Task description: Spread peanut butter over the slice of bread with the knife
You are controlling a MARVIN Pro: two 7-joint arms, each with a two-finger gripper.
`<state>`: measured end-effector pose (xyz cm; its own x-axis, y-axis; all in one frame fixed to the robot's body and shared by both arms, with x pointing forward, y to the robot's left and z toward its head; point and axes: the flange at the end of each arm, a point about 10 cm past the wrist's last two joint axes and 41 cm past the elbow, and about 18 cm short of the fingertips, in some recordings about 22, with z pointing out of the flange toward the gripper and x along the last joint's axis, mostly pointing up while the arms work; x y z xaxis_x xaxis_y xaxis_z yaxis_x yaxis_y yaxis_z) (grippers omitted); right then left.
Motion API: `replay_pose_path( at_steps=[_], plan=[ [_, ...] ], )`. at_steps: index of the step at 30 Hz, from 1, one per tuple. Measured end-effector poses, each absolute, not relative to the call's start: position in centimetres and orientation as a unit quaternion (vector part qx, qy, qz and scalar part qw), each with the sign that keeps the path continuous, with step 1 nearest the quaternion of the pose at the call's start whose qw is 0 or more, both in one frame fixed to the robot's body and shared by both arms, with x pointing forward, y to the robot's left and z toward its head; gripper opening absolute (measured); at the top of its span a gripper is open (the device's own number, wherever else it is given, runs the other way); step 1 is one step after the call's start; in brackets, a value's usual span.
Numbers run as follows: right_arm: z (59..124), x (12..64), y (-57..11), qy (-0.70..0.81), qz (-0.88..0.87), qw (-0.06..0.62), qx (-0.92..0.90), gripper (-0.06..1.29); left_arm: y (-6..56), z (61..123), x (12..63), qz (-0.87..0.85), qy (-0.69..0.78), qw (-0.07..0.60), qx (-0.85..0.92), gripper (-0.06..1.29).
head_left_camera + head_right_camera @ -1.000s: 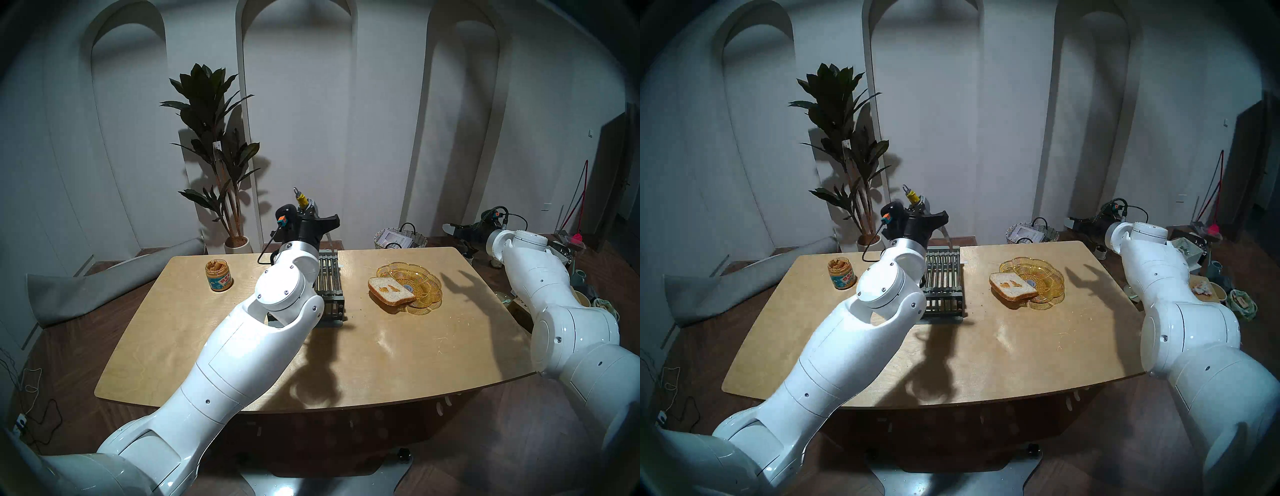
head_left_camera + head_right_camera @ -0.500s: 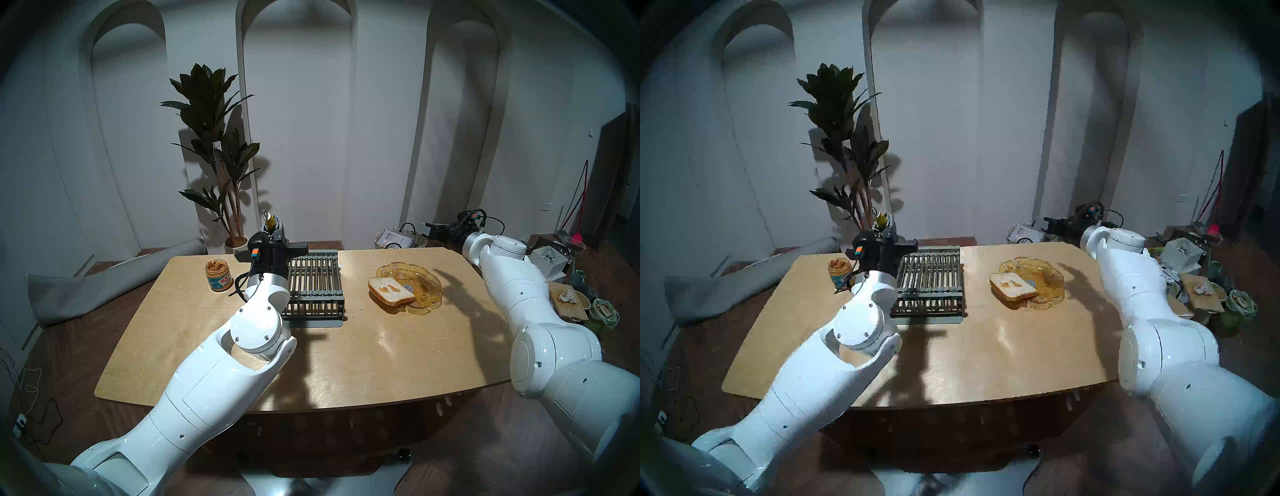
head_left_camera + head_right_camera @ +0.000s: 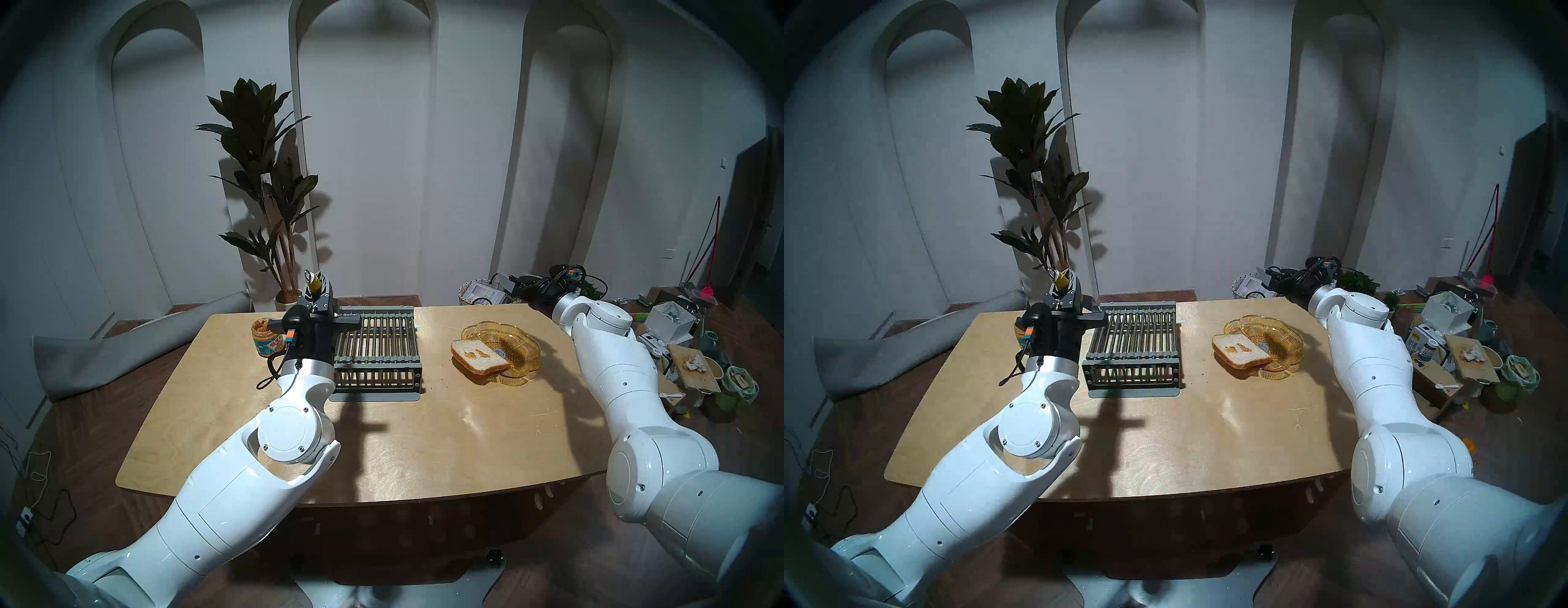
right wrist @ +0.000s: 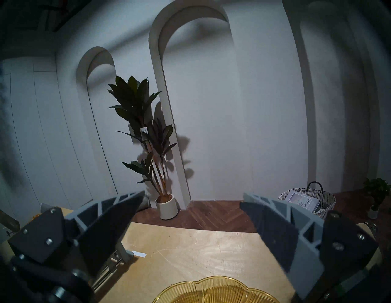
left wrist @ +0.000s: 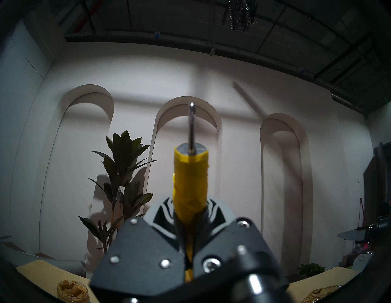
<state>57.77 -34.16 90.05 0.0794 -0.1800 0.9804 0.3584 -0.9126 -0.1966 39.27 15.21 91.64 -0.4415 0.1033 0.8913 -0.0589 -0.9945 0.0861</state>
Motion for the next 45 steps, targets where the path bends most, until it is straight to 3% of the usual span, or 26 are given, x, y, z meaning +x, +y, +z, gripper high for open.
replay_pose_path(
  at_steps=[45],
  plan=[
    [90.8,52.0,-31.6,0.025,-0.675,0.123,-0.727,1.21,13.5,86.7,43.9,0.837,0.012,0.030,0.546,0.02]
  ],
)
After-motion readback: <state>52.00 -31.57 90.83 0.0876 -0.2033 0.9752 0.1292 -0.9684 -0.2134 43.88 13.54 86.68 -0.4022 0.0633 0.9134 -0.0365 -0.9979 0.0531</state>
